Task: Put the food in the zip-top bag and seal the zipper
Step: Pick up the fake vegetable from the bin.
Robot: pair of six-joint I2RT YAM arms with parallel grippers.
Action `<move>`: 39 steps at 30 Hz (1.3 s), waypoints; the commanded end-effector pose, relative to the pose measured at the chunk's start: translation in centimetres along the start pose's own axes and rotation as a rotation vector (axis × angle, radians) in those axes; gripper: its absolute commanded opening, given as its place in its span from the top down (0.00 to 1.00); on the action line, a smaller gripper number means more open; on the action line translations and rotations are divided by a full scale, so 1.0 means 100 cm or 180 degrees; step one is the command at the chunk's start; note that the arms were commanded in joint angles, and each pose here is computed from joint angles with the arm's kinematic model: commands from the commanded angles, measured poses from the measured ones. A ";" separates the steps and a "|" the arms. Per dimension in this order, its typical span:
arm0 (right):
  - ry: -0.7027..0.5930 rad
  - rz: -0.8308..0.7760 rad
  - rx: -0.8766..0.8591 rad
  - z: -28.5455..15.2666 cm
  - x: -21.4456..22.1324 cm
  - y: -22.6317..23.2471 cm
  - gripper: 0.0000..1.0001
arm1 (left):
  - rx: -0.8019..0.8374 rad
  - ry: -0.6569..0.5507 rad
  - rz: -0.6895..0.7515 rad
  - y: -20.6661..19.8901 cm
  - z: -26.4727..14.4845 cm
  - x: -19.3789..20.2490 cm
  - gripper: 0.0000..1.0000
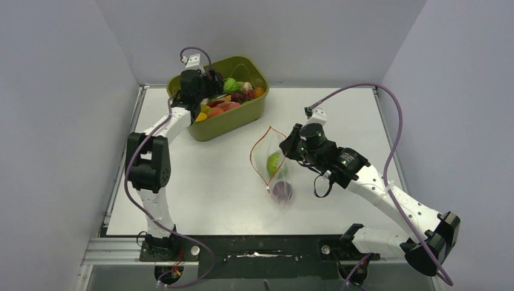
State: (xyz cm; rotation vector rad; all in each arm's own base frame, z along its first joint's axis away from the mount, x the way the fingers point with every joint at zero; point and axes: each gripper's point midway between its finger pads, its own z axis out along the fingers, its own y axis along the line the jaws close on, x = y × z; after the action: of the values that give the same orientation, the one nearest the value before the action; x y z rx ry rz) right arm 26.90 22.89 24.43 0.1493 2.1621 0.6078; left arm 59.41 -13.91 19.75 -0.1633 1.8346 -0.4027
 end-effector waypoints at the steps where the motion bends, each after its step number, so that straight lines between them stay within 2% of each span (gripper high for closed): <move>1: -0.0263 0.0138 -0.0216 -0.011 -0.025 0.016 1.00 | 0.0236 -0.0208 -0.0079 -0.025 -0.039 -0.046 0.70; 5: -0.0259 0.0150 -0.0205 -0.010 -0.024 0.016 1.00 | 0.0396 -0.0133 -0.0187 -0.037 -0.066 -0.048 0.70; 19: -0.0199 0.0245 -0.0242 -0.001 -0.020 0.021 1.00 | 0.1356 0.0562 -0.0451 -0.096 -0.181 -0.021 0.71; 25: -0.0251 0.0281 -0.0372 0.001 -0.024 0.030 1.00 | 0.1880 0.0860 -0.0668 -0.117 -0.236 0.013 0.71; 30: -0.0245 0.0315 -0.0369 0.005 -0.024 0.031 1.00 | 0.1994 0.1084 -0.0710 -0.126 -0.270 0.035 0.71; 35: -0.0249 0.0289 -0.0435 0.007 -0.027 0.038 1.00 | 0.2232 0.1171 -0.0842 -0.143 -0.304 0.040 0.71; 39: -0.0204 0.0270 -0.0414 0.011 -0.025 0.039 1.00 | 0.2419 0.1102 -0.0876 -0.163 -0.325 0.035 0.71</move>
State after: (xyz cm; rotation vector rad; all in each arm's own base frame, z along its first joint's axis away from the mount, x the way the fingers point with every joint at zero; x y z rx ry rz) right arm 27.75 24.98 24.65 0.1816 2.1480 0.7063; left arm 28.70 -22.41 27.03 0.1281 1.9580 -1.2386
